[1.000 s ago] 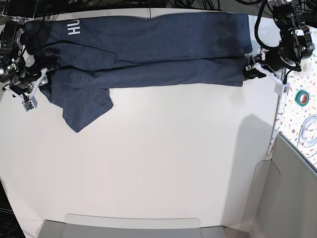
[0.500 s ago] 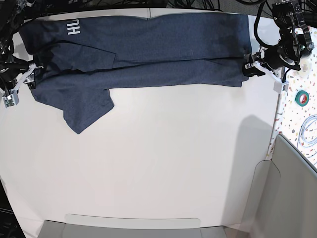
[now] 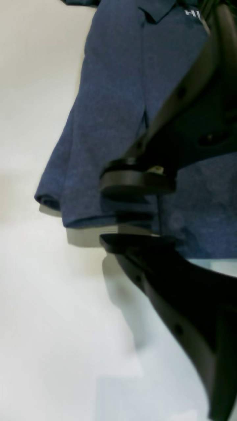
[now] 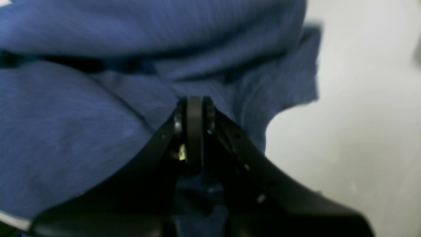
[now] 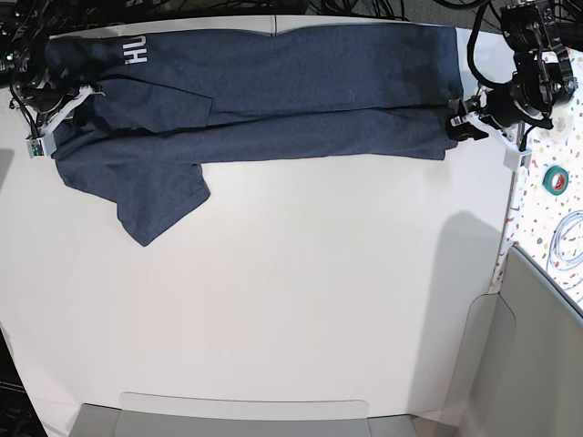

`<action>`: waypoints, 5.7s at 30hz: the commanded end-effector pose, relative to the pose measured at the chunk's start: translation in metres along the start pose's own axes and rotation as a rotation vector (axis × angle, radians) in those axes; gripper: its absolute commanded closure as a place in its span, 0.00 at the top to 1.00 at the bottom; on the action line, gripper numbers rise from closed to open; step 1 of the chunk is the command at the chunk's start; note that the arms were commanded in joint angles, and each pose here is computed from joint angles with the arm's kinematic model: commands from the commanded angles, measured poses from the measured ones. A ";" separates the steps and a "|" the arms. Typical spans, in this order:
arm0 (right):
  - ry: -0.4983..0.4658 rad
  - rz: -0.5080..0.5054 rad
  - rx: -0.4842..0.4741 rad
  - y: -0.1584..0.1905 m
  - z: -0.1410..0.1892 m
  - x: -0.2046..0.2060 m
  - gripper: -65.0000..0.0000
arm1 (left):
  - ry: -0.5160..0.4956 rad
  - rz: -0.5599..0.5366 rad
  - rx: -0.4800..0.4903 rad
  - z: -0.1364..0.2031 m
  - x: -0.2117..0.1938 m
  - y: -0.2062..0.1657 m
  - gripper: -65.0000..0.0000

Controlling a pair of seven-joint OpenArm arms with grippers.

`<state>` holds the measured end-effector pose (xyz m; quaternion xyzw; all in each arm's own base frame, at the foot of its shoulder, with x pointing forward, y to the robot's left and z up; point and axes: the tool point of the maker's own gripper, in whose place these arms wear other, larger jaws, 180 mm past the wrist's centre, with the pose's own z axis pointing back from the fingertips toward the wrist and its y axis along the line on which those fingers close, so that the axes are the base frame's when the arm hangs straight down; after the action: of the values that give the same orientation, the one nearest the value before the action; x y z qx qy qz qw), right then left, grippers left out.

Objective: Layout the t-shirt on the table in an organized manner, then fold the t-shirt properly
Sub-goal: 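Release the folded edge with the right gripper and lift it away, then grasp the sleeve end near the right gripper, then fold the held sleeve with the right gripper onto the shirt body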

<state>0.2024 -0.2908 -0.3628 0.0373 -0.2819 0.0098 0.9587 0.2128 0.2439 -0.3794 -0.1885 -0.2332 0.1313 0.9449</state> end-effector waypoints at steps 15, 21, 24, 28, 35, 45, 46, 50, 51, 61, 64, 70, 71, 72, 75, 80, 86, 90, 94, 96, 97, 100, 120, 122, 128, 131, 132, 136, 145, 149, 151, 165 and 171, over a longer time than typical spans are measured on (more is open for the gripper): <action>-0.007 0.015 -0.073 -0.058 0.006 0.016 0.00 | -0.016 0.009 0.002 0.001 0.001 0.004 0.31; 0.046 0.060 -0.168 -0.078 0.011 0.013 0.00 | 0.005 0.061 0.014 -0.006 -0.008 0.018 0.31; 0.054 0.090 -0.268 -0.095 0.017 0.019 0.00 | -0.001 0.066 0.015 -0.007 -0.008 0.019 0.31; -0.079 0.083 -0.376 -0.116 0.049 0.048 0.00 | -0.001 0.067 0.016 -0.007 -0.009 0.020 0.31; -0.252 0.034 -0.284 -0.098 0.056 0.127 0.24 | -0.001 0.067 0.016 -0.007 -0.009 0.020 0.31; -0.175 0.059 0.188 -0.011 -0.047 0.175 0.37 | -0.004 0.066 0.015 -0.007 -0.008 0.019 0.31; -0.168 0.052 0.211 -0.006 -0.051 0.175 0.37 | -0.006 0.066 0.015 -0.007 -0.007 0.019 0.31; -0.153 0.033 0.283 0.015 -0.070 0.172 0.37 | -0.008 0.066 0.014 -0.007 -0.006 0.019 0.31; -0.143 0.036 0.294 0.020 -0.074 0.170 0.37 | -0.008 0.066 0.014 -0.007 -0.006 0.019 0.31; -0.104 0.062 0.381 0.063 -0.096 0.160 0.34 | -0.010 0.067 0.012 -0.007 -0.005 0.018 0.31; -0.109 0.066 0.380 0.063 -0.095 0.162 0.06 | -0.010 0.067 0.012 -0.007 -0.005 0.018 0.31; -0.193 0.157 0.344 0.069 -0.070 0.176 0.00 | -0.010 0.067 0.012 -0.007 -0.005 0.018 0.31; -0.222 0.189 0.327 0.071 -0.060 0.178 0.00 | -0.010 0.067 0.012 -0.007 -0.005 0.018 0.31; -0.254 0.234 0.309 0.075 -0.048 0.180 0.00 | -0.010 0.067 0.012 -0.007 -0.005 0.018 0.31; -0.318 0.353 0.265 0.091 -0.017 0.174 0.00 | -0.009 0.068 0.013 -0.008 -0.006 0.018 0.31; -0.359 0.500 0.248 0.124 0.023 0.142 0.00 | -0.009 0.068 0.013 -0.008 -0.006 0.018 0.31; -0.217 0.515 0.283 0.125 0.023 0.079 0.00 | -0.008 0.069 0.013 -0.008 -0.006 0.019 0.31; -0.128 0.507 0.298 0.122 0.020 0.046 0.00 | 0.010 0.092 0.018 -0.011 -0.012 0.024 0.31; -0.076 0.494 0.332 0.124 0.022 0.024 0.00 | 0.013 0.094 0.017 -0.012 -0.012 0.025 0.31; -0.073 0.488 0.377 0.130 0.025 0.019 0.00 | 0.026 0.088 0.011 -0.015 -0.015 0.022 0.31; -0.069 0.498 0.416 0.138 0.026 0.017 0.00 | 0.033 0.089 0.009 -0.016 -0.017 0.021 0.31; -0.059 0.545 0.520 0.161 0.029 0.014 0.00 | 0.012 0.083 0.002 -0.018 -0.010 0.018 0.31; 0.106 0.740 0.719 0.205 0.034 -0.035 0.00 | 0.022 0.150 0.003 -0.030 -0.017 0.028 0.31; 0.122 0.749 0.704 0.200 0.033 -0.039 0.00 | 0.022 0.151 0.002 -0.030 -0.018 0.028 0.31; 0.168 0.797 0.616 0.183 0.025 -0.049 0.05 | 0.023 0.151 0.003 -0.030 -0.018 0.028 0.31; 0.175 0.800 0.604 0.180 0.025 -0.050 0.17 | 0.023 0.151 0.003 -0.030 -0.018 0.028 0.31; 0.173 0.799 0.602 0.180 0.024 -0.049 0.22 | 0.023 0.151 0.003 -0.030 -0.018 0.028 0.31; 0.165 0.795 0.602 0.180 0.024 -0.046 0.36 | 0.023 0.151 0.003 -0.030 -0.018 0.028 0.31; -0.023 0.675 0.690 0.203 0.034 0.006 0.39 | 0.027 0.153 0.005 -0.030 -0.020 0.029 0.31; -0.211 0.543 0.688 0.197 0.047 0.058 0.39 | 0.027 0.153 0.005 -0.030 -0.020 0.029 0.31; -0.270 0.486 0.632 0.183 0.048 0.074 0.31 | 0.029 0.154 0.004 -0.030 -0.021 0.028 0.31; -0.090 0.069 0.166 0.101 0.007 0.016 0.00 | 0.050 0.135 -0.009 -0.035 -0.025 0.022 0.31; -0.038 -0.017 -0.046 0.034 0.028 -0.013 0.00 | 0.063 0.128 -0.014 -0.037 -0.028 0.019 0.31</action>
<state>0.1721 -0.2545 -0.3516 0.0285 -0.2883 -0.0102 0.9571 0.2185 0.2359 -0.4188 -0.2346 -0.2267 0.1872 0.9266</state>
